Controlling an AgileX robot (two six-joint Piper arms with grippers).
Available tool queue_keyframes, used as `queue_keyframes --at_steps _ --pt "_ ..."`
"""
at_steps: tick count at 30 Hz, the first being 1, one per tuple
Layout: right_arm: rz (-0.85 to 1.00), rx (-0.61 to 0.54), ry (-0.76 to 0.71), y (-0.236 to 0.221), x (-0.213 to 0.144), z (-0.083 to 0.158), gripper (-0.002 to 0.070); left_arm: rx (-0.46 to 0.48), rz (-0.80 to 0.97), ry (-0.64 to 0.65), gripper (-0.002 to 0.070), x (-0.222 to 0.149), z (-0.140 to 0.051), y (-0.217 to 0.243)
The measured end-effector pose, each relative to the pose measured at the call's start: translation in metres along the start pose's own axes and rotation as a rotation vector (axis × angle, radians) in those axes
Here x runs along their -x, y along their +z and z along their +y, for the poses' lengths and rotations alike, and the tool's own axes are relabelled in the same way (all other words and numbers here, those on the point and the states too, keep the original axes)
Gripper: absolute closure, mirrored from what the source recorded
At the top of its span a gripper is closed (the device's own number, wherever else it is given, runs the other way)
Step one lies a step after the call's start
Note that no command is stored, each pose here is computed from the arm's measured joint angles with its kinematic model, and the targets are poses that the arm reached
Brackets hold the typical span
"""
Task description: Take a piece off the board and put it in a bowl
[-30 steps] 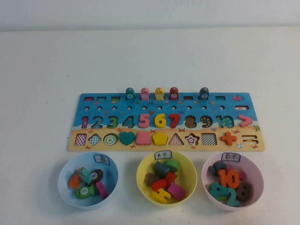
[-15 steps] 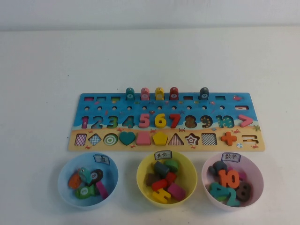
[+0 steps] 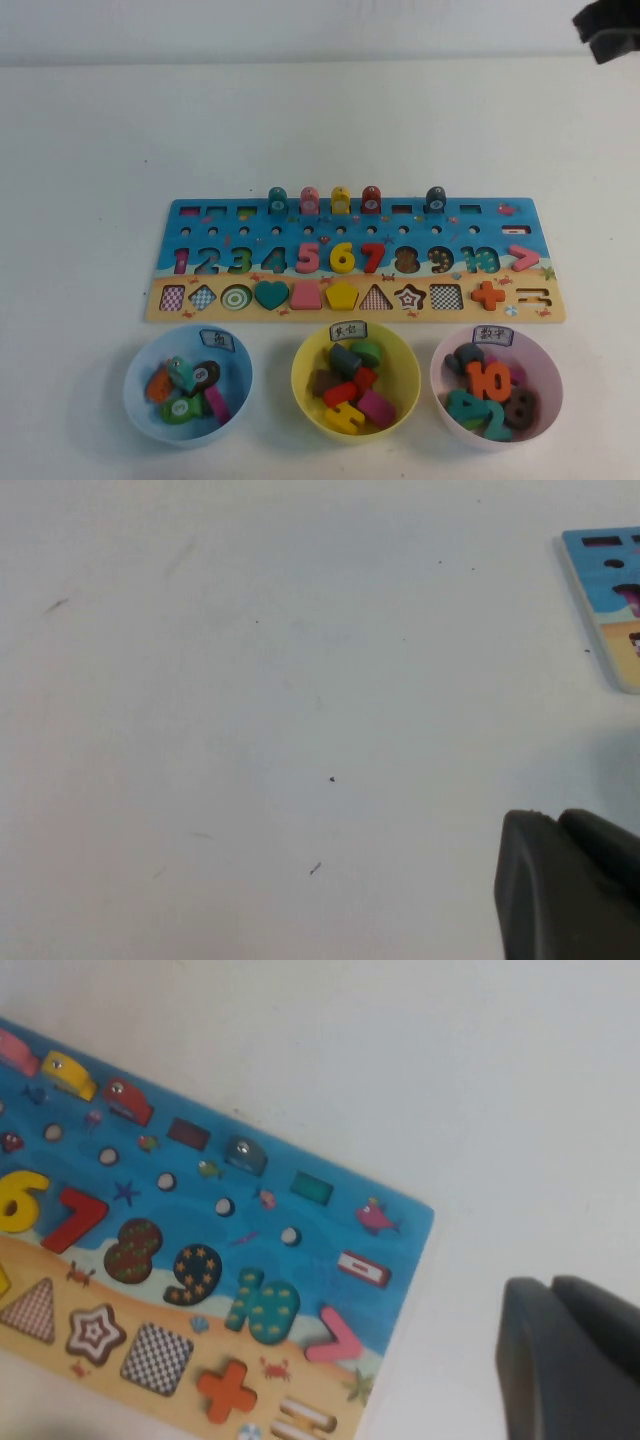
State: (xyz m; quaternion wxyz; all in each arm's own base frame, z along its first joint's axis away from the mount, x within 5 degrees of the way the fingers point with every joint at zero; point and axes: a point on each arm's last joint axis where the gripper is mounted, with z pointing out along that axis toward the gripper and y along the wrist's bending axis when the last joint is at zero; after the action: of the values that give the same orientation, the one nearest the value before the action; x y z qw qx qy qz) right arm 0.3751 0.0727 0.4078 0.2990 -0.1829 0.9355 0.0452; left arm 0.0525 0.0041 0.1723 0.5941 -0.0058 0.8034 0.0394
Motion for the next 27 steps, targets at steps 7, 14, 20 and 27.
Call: queue_keyframes --at_steps 7,14,20,27 --pt "0.093 0.009 -0.067 0.071 0.017 0.027 0.0694 0.0 0.0 0.0 0.0678 0.0 0.0 0.0" --pt "0.213 -0.044 -0.119 0.127 0.01 0.048 0.0694 0.0 0.0 0.0 0.0679 0.0 0.0 0.0" --pt "0.227 -0.038 -0.095 0.135 0.009 0.051 0.0694 0.0 0.0 0.0 0.0679 0.0 0.0 0.0" --pt "0.22 0.059 -0.103 0.136 0.009 0.074 0.0694 0.0 0.0 0.0 0.0678 0.0 0.0 0.0"
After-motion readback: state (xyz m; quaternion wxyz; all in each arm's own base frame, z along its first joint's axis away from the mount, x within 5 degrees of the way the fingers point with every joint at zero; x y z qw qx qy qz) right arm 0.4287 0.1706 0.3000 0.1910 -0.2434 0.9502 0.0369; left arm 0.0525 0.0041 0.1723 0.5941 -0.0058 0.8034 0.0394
